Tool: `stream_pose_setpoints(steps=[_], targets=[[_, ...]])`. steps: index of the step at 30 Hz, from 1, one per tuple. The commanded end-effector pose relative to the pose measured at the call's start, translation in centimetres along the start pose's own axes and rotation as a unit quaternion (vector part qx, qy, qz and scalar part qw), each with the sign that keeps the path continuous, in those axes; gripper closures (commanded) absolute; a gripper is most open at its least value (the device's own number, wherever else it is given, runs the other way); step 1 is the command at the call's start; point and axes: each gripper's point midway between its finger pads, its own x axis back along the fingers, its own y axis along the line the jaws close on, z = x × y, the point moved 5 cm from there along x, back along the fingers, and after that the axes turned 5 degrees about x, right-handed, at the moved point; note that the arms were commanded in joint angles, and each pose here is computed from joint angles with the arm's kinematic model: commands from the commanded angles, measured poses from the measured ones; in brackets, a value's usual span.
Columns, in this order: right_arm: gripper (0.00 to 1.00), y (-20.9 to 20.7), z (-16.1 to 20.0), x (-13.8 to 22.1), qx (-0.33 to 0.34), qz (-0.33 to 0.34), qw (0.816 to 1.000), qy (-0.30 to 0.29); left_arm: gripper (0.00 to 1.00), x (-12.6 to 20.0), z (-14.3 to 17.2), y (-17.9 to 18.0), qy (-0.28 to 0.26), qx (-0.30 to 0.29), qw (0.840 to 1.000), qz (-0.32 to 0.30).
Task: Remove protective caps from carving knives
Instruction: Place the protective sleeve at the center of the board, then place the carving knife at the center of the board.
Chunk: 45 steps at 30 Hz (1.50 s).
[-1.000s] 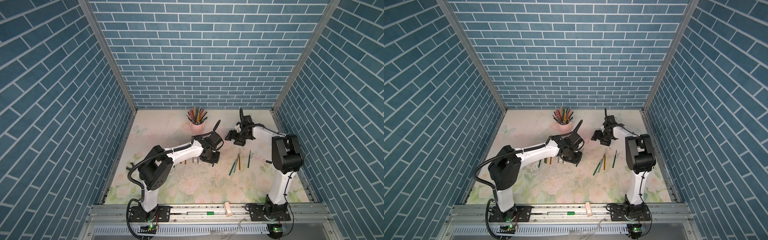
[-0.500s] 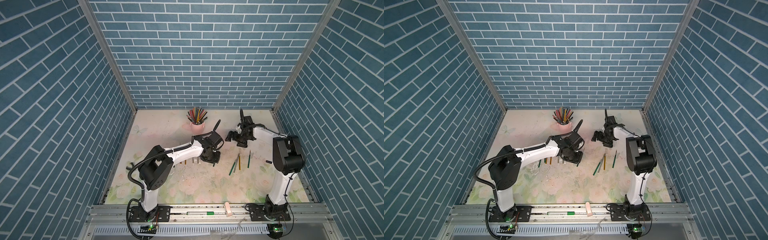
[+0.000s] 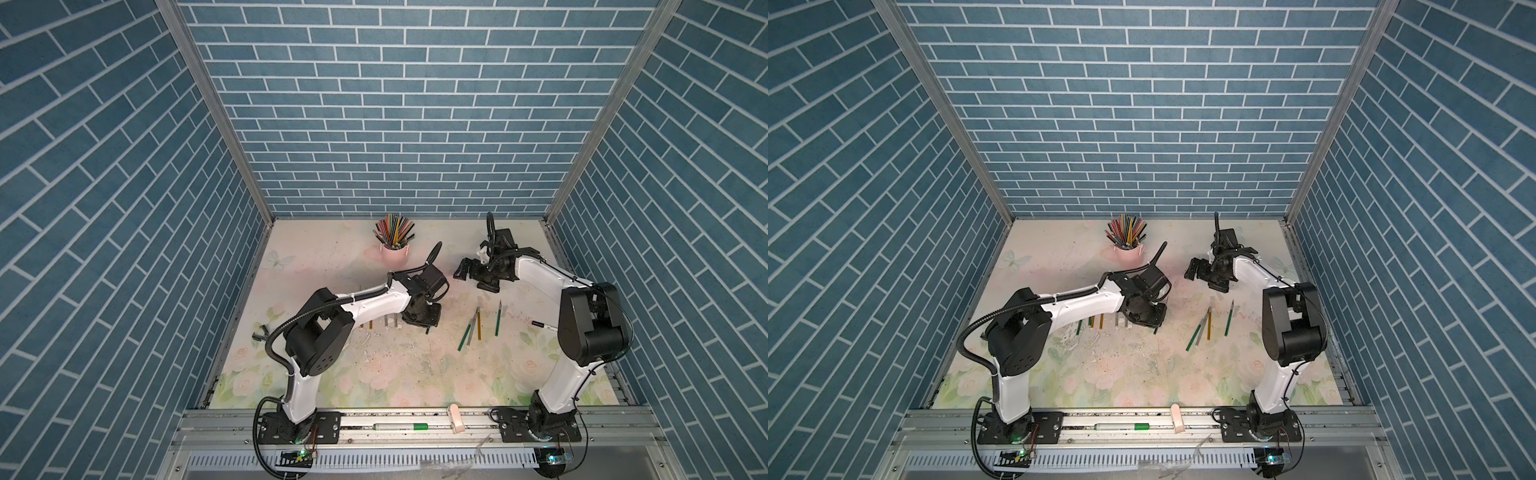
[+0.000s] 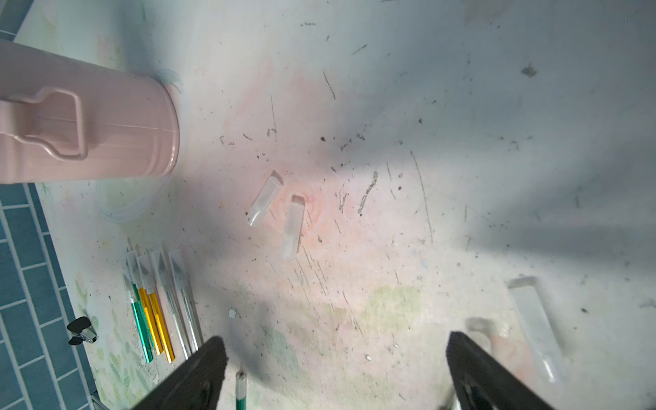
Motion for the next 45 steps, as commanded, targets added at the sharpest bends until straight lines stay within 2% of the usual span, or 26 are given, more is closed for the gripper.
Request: stream_pose_setpoints(steps=[1, 16, 19, 23, 25, 32, 36, 39, 45], targets=[[0.02, 0.1, 1.3, 1.4, -0.003, 0.000, 1.000, 0.006, 0.91, -0.6, -0.4, -0.2, -0.003, 0.014, 1.000, -0.019], [0.02, -1.6, 4.9, 3.9, -0.015, 0.009, 1.000, 0.003, 0.86, -3.1, -0.4, -0.2, 0.012, 0.037, 0.998, -0.043], [0.02, -1.8, 5.1, 4.2, -0.017, 0.010, 1.000, 0.001, 0.85, -3.1, -0.4, -0.3, 0.012, 0.037, 0.998, -0.045], [0.02, -1.7, 5.0, 4.8, -0.014, 0.012, 1.000, -0.004, 0.79, -2.2, -0.8, -0.4, 0.001, 0.036, 0.998, -0.049], [0.02, -1.7, 4.9, 5.1, -0.012, 0.013, 1.000, -0.007, 0.72, -1.6, -1.0, -0.5, -0.005, 0.034, 0.998, -0.051], [0.02, -1.1, 4.6, 5.9, -0.006, 0.008, 1.000, -0.010, 0.24, 1.5, -2.0, -0.7, -0.034, 0.023, 0.998, -0.055], [0.02, -0.8, 4.4, 6.5, -0.005, 0.007, 1.000, -0.017, 0.07, 3.2, -2.5, 0.2, -0.048, 0.027, 0.996, -0.064], [0.02, -0.5, 4.2, 6.7, -0.007, -0.001, 1.000, -0.018, 0.01, 3.9, -2.6, 1.4, -0.054, 0.036, 0.995, -0.078], [0.02, 0.3, 3.6, 6.9, -0.012, -0.022, 0.999, -0.022, 0.01, 4.7, -2.2, 4.1, -0.055, 0.054, 0.989, -0.124]])
